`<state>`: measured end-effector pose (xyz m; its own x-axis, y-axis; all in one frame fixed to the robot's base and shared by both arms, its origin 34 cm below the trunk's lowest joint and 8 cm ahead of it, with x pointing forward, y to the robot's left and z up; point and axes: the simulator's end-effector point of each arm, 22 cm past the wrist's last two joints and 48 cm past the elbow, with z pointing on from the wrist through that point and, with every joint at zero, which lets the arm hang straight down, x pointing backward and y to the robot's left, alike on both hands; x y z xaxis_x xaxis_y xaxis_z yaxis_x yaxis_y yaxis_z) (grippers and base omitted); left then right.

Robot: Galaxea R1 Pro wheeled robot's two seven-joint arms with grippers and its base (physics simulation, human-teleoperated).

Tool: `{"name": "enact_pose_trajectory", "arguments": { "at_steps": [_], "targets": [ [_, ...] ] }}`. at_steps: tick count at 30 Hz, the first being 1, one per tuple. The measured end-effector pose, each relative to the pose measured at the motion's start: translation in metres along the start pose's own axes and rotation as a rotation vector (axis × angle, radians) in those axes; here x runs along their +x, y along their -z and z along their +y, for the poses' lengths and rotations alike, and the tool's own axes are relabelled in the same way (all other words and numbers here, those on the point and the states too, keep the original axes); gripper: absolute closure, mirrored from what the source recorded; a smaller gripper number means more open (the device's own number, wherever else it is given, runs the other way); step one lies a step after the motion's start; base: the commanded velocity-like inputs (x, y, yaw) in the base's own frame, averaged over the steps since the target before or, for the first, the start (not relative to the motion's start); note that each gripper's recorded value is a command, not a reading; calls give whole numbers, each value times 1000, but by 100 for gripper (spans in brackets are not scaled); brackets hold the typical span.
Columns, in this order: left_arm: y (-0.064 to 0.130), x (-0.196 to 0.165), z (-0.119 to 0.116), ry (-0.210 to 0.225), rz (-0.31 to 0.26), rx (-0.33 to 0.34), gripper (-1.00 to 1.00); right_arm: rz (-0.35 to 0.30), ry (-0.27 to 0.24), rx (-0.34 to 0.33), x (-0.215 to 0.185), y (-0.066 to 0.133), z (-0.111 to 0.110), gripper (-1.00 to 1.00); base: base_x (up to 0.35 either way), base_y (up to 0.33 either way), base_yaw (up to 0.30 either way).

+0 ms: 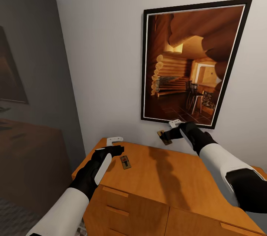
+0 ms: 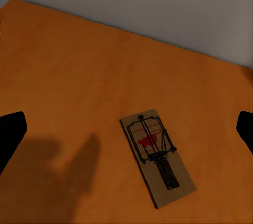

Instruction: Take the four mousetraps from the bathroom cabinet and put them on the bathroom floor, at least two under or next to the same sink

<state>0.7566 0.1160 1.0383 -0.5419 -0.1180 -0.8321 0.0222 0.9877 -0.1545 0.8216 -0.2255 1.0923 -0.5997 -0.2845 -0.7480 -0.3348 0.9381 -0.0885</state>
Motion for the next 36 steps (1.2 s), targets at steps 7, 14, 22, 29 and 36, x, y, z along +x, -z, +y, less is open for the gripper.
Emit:
{"name": "enact_pose_trajectory", "arguments": {
  "at_steps": [7, 14, 22, 29, 36],
  "targets": [
    [0, 0, 0, 0, 0, 0, -100, 122, -12, 22, 28, 3, -8, 100, 0, 0, 0],
    [0, 0, 0, 0, 1, -1, -100, 200, -9, -63, 50, 9, -2, 100, 0, 0, 0],
    [0, 2, 1, 0, 3, -1, -100, 293, 52, -229, 84, 28, 1, 100, 0, 0, 0],
    [0, 1, 0, 0, 2, -1, -100, 314, 50, -237, 90, 31, -2, 100, 0, 0, 0],
    [0, 1, 0, 0, 3, 0, -100, 340, 34, -197, 93, 29, -5, 100, 0, 0, 0]
  ]
}}
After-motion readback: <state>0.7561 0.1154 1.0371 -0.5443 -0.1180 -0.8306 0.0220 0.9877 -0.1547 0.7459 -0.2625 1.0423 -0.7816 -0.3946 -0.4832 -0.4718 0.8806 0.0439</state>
